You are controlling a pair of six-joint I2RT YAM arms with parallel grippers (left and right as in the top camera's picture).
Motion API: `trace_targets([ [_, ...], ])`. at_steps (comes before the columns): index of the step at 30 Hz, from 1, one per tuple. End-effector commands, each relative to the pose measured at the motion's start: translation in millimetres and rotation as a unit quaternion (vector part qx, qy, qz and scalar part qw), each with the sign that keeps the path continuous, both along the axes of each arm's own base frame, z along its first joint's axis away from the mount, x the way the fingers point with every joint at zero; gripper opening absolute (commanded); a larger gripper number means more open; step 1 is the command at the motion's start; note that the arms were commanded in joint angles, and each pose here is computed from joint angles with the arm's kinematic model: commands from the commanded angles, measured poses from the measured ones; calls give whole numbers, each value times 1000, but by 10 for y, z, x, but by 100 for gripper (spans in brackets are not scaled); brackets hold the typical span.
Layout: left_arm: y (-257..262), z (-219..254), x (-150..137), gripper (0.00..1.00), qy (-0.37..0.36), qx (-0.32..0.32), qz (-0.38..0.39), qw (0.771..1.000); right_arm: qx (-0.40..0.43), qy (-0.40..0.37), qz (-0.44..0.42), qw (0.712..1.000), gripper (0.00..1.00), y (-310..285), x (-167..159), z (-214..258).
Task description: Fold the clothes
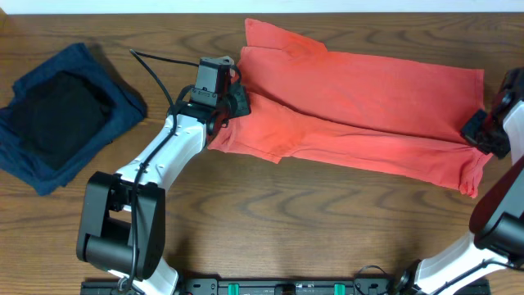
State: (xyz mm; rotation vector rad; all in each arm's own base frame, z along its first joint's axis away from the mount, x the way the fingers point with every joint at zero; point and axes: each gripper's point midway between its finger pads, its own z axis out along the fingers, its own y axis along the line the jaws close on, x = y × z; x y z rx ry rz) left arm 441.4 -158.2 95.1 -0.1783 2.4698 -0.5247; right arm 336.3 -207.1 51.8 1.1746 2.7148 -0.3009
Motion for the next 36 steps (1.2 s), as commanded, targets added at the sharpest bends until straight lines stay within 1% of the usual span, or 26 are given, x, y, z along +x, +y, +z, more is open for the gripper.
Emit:
trace_targets([
  [1,77,-83,76,6,-3,12,19,1000,3,7,-11,1000,8,-35,-7,-133],
  [3,72,-91,93,7,-5,11,19,1000,7,-1,-9,1000,14,-30,39,-154],
  [4,71,-93,99,15,-6,11,19,1000,7,-7,-9,1000,19,-36,69,-154],
  [5,71,-99,98,29,-7,15,14,1000,6,-16,-8,1000,27,-43,106,-143],
  [6,71,-98,97,40,-9,18,10,1000,4,-20,-8,1000,34,-51,121,-126],
  [7,77,-102,94,45,-10,23,5,1000,2,-22,-8,1000,38,-59,125,-103],
  [8,83,-106,91,47,-11,27,1,1000,1,-25,-9,1000,41,-65,127,-79],
  [11,149,-146,64,47,1,31,5,1000,3,-30,-13,999,41,-76,87,15],
  [13,199,-215,-13,48,23,36,6,999,18,-16,-3,1000,39,-6,0,39],
  [18,263,-451,-385,48,111,59,-1,992,87,47,11,995,30,298,-322,-32],
  [23,285,-562,-642,47,164,74,-8,984,108,82,18,991,30,414,-503,-86],
  [29,179,-608,-730,48,169,81,-26,982,114,93,26,989,32,477,-624,-297],
  [32,120,-660,-729,48,159,80,-34,983,111,88,26,990,31,495,-659,-456],
  [36,96,-682,-689,48,144,76,-35,986,98,94,23,990,32,457,-717,-523],
])
